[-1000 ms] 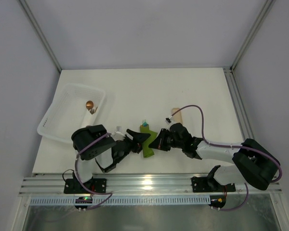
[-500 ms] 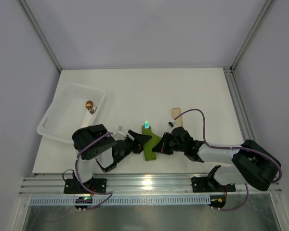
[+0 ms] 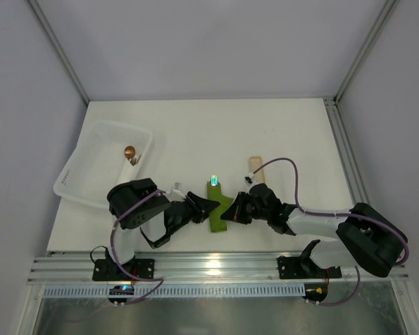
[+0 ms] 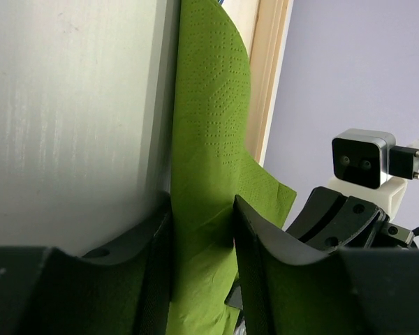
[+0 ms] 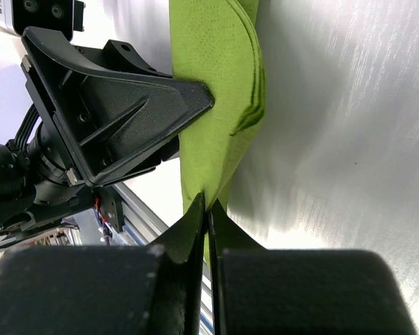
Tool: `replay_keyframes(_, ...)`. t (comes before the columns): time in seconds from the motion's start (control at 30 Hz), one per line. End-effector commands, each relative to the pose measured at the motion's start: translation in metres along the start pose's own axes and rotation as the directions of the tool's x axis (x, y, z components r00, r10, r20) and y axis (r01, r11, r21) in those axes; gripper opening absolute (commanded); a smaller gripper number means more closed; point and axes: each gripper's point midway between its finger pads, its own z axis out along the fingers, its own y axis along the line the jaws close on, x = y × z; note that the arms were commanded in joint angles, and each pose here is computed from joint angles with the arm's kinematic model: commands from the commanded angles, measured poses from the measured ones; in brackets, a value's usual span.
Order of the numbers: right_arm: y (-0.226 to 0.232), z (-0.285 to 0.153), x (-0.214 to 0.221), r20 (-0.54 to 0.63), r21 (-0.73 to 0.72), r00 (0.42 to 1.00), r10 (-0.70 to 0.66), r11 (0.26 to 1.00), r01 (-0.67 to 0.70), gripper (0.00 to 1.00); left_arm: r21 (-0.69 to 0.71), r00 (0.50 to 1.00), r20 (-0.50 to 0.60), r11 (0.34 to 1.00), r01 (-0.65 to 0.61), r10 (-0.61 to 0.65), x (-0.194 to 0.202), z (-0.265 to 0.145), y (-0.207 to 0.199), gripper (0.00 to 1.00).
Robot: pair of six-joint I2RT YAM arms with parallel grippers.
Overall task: Place the utensils on the paper napkin and roll it up
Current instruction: Pick up the napkin from the center of the board.
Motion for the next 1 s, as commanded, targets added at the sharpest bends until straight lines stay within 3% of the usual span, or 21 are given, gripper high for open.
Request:
replay_keyframes(0.0, 0.009, -0.002, -0.009, 0.037, -0.034, 0.999, -0.019, 0.999, 0.021, 0.04, 0.073, 0.998, -0.010, 0.996, -0.055, 0.056, 0.000, 0.002, -0.012, 0.38)
replay_keyframes(0.2, 0.002, -0.001, -0.008, 0.039, -0.019, 0.999, -0.032, 0.999, 0.032, 0.04, 0.104, 0.995, -0.014, 0.990, -0.098, 0.100, 0.001, 0.003, -0.021, 0.30)
replay_keyframes(0.33, -0.003, 0.000, -0.007, 0.036, -0.002, 0.998, -0.053, 0.999, 0.053, 0.04, 0.127, 0.988, -0.017, 0.981, -0.150, 0.153, 0.003, 0.003, -0.029, 0.14)
replay_keyframes(0.53, -0.006, -0.001, -0.008, 0.042, 0.001, 0.995, -0.091, 0.996, 0.091, 0.04, 0.122, 0.980, -0.023, 0.974, -0.193, 0.197, 0.004, 0.005, -0.030, 0.03)
replay_keyframes(0.7, -0.009, -0.008, -0.010, 0.047, 0.034, 0.989, -0.141, 0.990, 0.140, 0.05, 0.139, 0.970, -0.028, 0.962, -0.235, 0.241, 0.006, 0.005, -0.037, 0.00)
replay_keyframes(0.97, -0.013, -0.040, -0.019, 0.065, 0.126, 0.958, -0.279, 0.955, 0.269, 0.38, 0.158, 0.942, -0.034, 0.933, -0.324, 0.333, 0.010, 0.006, -0.051, 0.00)
